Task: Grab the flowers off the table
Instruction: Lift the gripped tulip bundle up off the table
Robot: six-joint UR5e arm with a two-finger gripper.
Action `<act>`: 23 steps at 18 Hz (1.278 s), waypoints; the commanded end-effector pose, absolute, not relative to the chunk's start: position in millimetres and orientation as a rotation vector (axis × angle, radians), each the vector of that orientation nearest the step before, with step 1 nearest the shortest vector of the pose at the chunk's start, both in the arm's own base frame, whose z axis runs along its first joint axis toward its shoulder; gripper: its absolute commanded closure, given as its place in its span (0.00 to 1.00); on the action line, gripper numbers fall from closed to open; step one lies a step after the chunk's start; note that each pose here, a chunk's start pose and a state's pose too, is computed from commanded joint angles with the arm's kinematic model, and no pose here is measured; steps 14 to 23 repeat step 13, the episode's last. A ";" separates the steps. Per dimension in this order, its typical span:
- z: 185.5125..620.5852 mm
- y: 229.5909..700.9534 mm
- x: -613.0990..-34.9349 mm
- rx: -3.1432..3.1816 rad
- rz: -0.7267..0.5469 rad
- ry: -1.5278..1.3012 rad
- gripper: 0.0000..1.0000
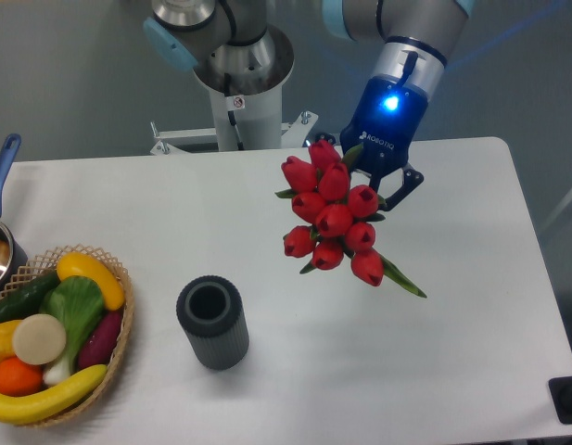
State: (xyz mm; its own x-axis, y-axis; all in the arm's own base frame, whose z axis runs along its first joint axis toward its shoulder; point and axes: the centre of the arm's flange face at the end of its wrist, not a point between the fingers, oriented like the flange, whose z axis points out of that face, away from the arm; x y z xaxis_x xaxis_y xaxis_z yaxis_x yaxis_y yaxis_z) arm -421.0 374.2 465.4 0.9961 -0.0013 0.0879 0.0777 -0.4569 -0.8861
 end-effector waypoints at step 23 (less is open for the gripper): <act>464.1 372.6 -421.1 -2.043 -0.089 -0.052 0.61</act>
